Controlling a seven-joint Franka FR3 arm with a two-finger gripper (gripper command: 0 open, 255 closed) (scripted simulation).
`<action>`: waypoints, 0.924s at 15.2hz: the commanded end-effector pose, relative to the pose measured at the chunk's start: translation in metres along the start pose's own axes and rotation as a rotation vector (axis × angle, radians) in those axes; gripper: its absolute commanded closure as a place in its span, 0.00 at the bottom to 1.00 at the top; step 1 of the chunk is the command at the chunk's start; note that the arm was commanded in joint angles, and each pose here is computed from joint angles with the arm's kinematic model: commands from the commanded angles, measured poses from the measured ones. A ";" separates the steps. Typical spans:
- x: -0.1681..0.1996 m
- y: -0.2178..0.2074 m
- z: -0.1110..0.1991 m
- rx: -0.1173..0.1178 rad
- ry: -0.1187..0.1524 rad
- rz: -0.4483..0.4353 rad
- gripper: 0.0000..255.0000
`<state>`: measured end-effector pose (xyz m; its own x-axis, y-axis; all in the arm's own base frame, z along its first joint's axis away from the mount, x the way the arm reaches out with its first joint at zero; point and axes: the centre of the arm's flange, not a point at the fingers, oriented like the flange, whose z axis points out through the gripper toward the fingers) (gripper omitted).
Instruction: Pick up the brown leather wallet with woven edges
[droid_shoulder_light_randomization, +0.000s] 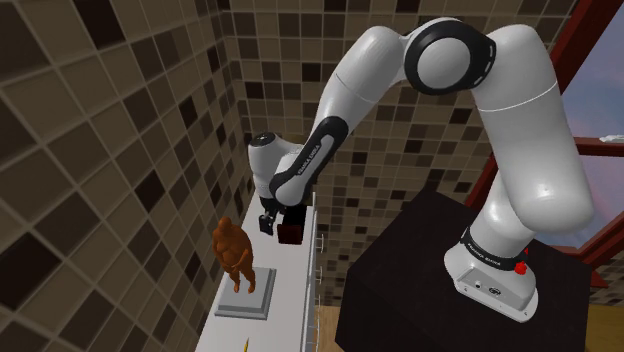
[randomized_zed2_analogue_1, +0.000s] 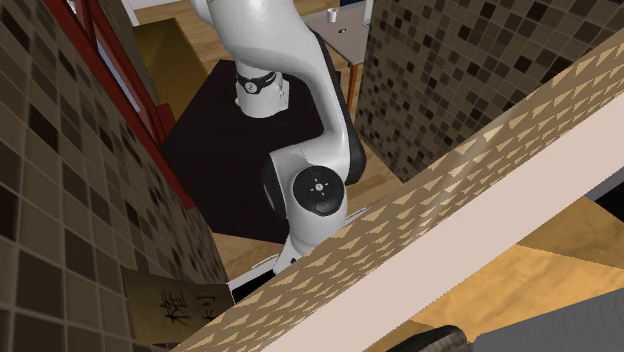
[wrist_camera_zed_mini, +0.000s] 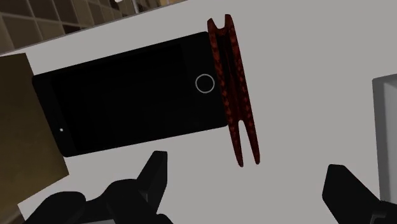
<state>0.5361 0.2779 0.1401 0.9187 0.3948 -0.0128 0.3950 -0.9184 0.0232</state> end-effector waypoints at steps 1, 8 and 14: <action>0.000 -0.001 0.011 0.000 0.001 -0.001 0.00; 0.000 -0.002 0.024 0.000 0.001 -0.001 1.00; 0.001 -0.002 0.024 0.000 0.001 -0.001 1.00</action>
<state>0.5358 0.2795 0.1159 0.9183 0.3958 -0.0118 0.3960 -0.9180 0.0228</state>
